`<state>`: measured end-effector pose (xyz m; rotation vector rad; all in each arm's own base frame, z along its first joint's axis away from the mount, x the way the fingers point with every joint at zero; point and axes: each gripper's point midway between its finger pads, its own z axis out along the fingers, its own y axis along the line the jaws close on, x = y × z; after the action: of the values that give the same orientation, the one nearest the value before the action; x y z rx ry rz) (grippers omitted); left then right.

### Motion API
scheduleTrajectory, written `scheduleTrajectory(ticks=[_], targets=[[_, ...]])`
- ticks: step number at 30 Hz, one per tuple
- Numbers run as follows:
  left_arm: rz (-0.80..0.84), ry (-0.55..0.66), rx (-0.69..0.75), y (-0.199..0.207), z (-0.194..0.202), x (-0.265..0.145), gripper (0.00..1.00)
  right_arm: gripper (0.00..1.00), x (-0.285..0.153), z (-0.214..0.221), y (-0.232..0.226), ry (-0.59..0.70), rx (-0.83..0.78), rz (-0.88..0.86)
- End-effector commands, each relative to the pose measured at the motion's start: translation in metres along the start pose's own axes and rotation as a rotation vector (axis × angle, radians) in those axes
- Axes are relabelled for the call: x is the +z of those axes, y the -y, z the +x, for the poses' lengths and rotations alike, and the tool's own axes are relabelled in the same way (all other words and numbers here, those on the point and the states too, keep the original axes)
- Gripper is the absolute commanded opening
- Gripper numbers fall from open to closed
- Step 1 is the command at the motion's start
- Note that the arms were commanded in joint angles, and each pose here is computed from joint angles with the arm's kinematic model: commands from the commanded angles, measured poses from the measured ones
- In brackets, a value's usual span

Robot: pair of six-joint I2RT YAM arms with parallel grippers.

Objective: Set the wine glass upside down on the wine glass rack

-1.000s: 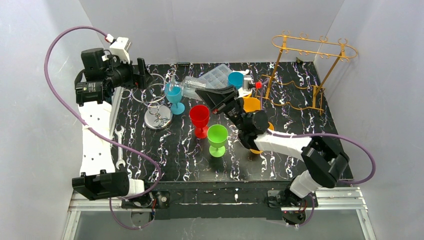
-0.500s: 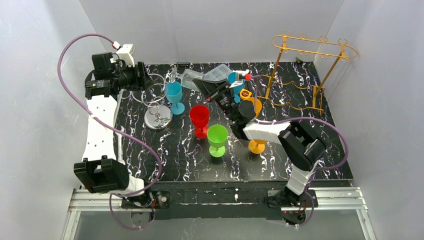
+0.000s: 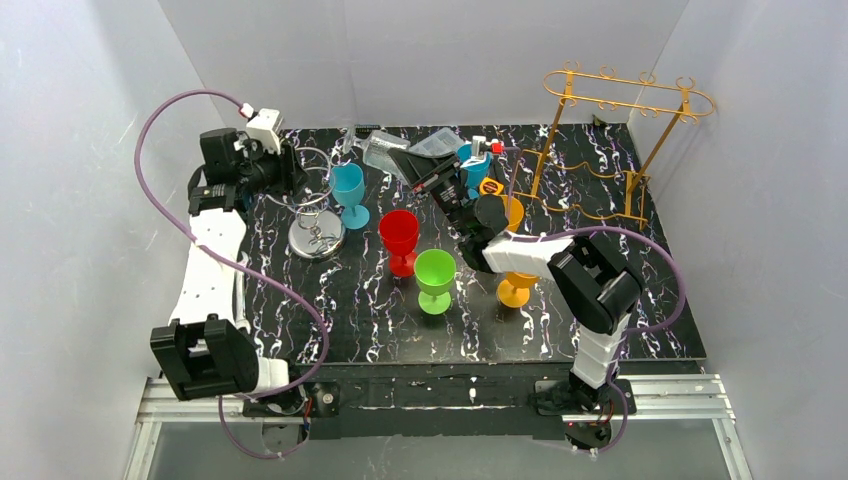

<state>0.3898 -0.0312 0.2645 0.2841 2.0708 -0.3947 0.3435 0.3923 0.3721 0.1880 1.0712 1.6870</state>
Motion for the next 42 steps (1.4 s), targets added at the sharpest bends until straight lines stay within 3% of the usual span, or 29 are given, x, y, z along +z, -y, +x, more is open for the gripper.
scheduleTrajectory(ticks=[1, 4, 13, 14, 17, 21, 24, 27, 31, 42], targets=[[0.006, 0.201, 0.152, 0.011, -0.044, -0.017, 0.36, 0.01, 0.0, -0.059, -0.096, 0.211, 0.059, -0.347], [0.026, 0.242, 0.149, 0.017, -0.05, -0.018, 0.28, 0.01, -0.001, -0.06, -0.093, 0.217, 0.065, -0.335], [0.04, 0.257, 0.11, 0.014, -0.055, -0.008, 0.29, 0.01, 0.0, -0.067, -0.084, 0.262, 0.117, -0.302], [0.038, 0.254, 0.111, 0.013, -0.053, -0.008, 0.31, 0.01, 0.0, -0.067, -0.085, 0.262, 0.116, -0.304], [0.035, 0.25, 0.113, 0.014, -0.049, -0.009, 0.49, 0.01, 0.001, -0.068, -0.089, 0.257, 0.111, -0.316], [0.027, 0.243, 0.111, 0.015, -0.042, -0.011, 0.6, 0.01, 0.001, -0.066, -0.087, 0.253, 0.114, -0.314], [0.028, 0.234, 0.117, 0.015, -0.035, -0.01, 0.51, 0.01, 0.001, -0.065, -0.084, 0.249, 0.125, -0.309], [0.032, 0.239, 0.119, 0.015, -0.031, -0.009, 0.34, 0.01, 0.001, -0.064, -0.083, 0.247, 0.128, -0.308], [0.037, 0.27, 0.126, 0.018, -0.036, -0.011, 0.0, 0.01, -0.001, -0.066, -0.081, 0.246, 0.127, -0.301], [0.085, 0.335, 0.134, 0.033, -0.071, -0.028, 0.0, 0.01, -0.003, -0.074, -0.084, 0.269, 0.103, -0.3]])
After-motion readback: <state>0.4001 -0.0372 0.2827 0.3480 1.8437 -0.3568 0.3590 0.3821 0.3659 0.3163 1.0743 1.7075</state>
